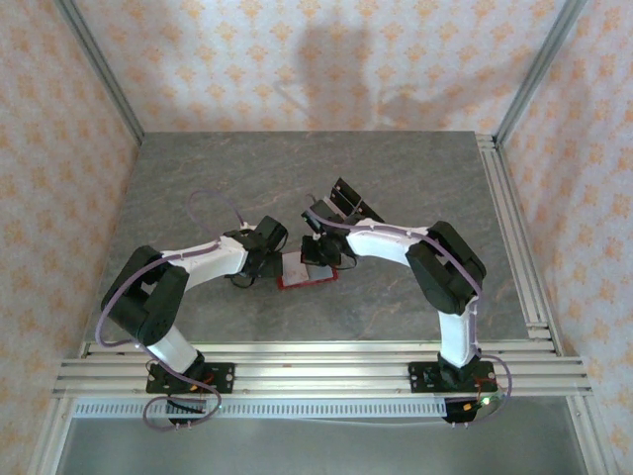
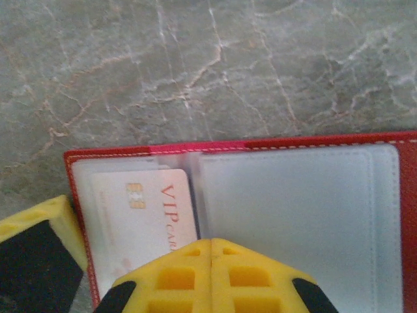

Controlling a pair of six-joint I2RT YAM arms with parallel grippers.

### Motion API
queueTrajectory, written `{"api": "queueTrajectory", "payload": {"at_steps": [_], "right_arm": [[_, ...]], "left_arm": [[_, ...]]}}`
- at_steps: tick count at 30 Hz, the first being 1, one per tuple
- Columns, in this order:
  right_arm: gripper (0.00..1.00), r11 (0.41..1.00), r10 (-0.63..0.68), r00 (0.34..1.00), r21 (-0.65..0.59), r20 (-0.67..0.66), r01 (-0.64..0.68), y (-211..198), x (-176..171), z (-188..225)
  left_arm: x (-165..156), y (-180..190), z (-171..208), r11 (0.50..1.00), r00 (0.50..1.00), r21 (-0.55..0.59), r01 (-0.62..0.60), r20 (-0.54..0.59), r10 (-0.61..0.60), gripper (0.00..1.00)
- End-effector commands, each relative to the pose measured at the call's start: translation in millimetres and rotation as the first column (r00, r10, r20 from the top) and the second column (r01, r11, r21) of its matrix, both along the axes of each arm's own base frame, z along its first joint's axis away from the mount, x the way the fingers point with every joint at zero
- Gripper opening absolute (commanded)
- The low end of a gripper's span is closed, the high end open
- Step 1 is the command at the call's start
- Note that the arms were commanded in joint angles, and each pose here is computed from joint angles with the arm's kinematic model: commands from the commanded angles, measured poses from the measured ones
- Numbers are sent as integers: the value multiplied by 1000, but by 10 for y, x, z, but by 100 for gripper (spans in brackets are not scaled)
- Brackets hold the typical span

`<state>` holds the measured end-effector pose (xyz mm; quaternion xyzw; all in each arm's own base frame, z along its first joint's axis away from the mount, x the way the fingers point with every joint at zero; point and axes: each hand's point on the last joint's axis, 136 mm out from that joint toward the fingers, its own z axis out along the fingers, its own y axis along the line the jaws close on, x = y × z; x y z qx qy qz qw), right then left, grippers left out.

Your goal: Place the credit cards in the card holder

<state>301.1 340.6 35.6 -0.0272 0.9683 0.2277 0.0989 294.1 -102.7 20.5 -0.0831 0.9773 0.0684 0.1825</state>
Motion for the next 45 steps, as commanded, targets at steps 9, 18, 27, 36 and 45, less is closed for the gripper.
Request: {"api": "queueTrajectory", "payload": {"at_steps": [9, 18, 27, 36, 45], "right_arm": [[0, 999, -6, 1000, 41, -1, 6, 41, -67, 50], [0, 997, 25, 999, 73, -28, -23, 209, -200, 17], [0, 992, 46, 997, 119, -59, -38, 367, -256, -17], [0, 998, 11, 1000, 69, -9, -10, 105, -279, 92], [0, 999, -36, 998, 7, -46, 37, -255, -386, -152]], "left_arm": [[8, 26, -56, 1000, 1000, 26, 5, -8, -5, 97], [11, 14, -70, 1000, 1000, 25, 9, -9, -9, 97], [17, -7, -76, 1000, 1000, 22, 12, -9, -12, 97], [39, -14, -22, 1000, 1000, 23, 13, 0, -13, 97], [14, 7, -10, 1000, 1000, 25, 12, 1, -12, 97]]}}
